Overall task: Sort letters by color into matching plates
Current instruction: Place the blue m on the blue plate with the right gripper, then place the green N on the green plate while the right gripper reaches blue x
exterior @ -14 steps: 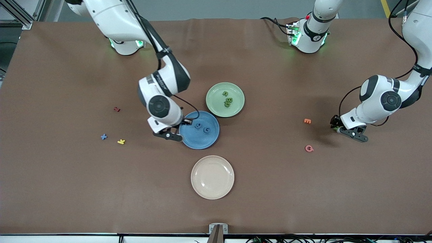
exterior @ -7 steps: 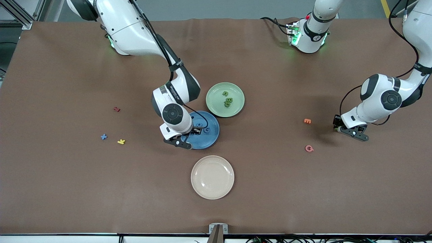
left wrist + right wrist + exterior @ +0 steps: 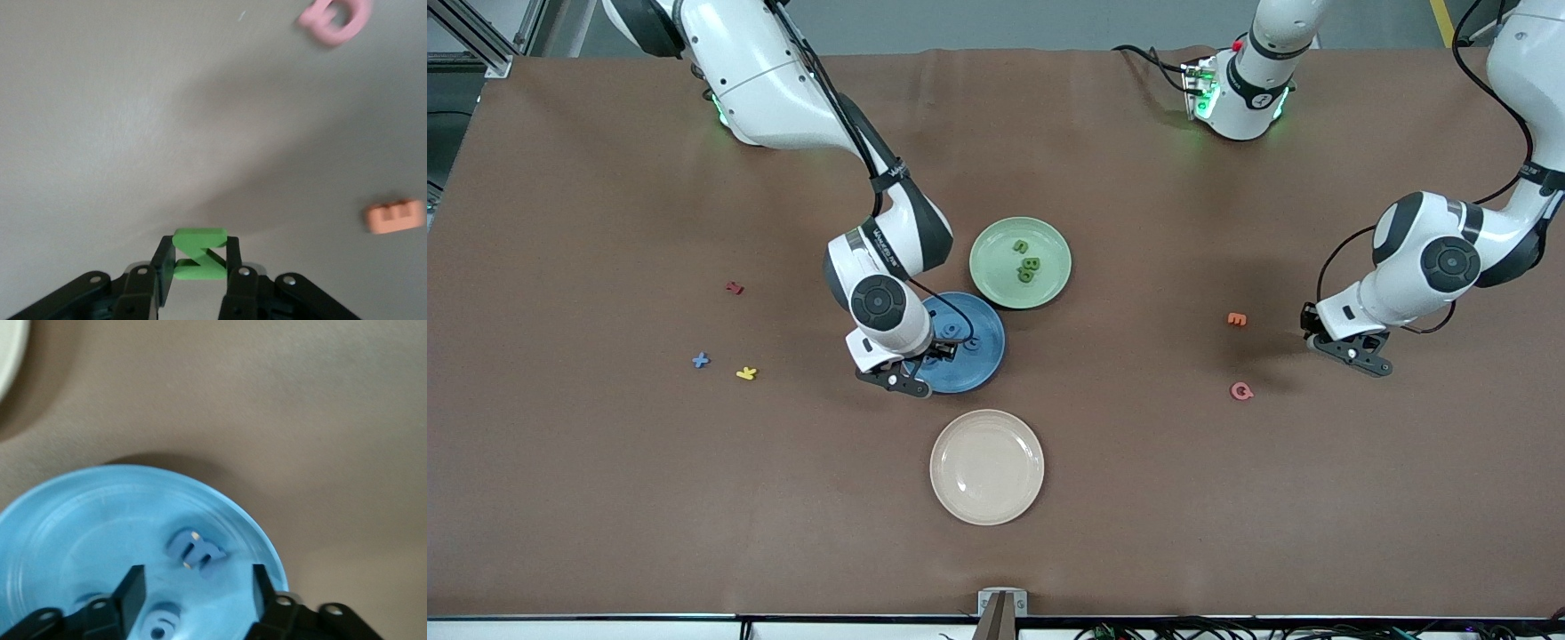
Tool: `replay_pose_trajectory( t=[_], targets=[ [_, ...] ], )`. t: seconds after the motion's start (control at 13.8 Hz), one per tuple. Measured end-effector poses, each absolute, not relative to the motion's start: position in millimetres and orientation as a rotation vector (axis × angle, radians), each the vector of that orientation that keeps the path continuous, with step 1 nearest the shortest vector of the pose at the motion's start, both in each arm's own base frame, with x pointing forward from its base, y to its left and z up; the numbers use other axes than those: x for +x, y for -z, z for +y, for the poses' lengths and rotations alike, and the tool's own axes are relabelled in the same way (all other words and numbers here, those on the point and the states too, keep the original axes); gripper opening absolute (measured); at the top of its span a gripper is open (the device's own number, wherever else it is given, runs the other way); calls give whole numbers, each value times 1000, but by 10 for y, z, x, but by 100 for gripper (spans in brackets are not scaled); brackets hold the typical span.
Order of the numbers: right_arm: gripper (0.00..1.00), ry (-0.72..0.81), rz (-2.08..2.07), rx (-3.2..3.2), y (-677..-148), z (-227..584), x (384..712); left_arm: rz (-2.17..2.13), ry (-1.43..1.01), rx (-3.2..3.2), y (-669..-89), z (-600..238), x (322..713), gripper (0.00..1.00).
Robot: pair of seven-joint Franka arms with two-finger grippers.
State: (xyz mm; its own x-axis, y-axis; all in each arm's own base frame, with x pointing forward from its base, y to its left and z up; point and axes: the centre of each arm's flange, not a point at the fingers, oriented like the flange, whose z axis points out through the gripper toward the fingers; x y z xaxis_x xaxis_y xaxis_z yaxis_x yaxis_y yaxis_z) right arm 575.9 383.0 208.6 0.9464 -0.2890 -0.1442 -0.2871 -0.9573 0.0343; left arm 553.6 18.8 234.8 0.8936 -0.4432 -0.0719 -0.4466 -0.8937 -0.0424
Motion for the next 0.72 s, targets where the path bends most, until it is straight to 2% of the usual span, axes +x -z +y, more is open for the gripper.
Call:
replay_pose_trajectory(
  t=[0.14, 0.22, 0.51, 0.72],
  targets=[
    [97, 310, -458, 3049, -2363, 3752, 5770, 642, -105, -3004, -2667, -229, 5603, 35],
    [100, 345, -458, 3038, -2602, 3656, 5796, 607, -101, -3013, -2796, -435, 5608, 35],
    [100, 465, -349, 3062, -3697, 2730, 5981, 450, -99, -3070, -2975, -1234, 5489, 35],
    [100, 447, -190, 3083, -4050, 1688, 6099, 342, -110, -3088, -2963, -1870, 5301, 35]
  ],
)
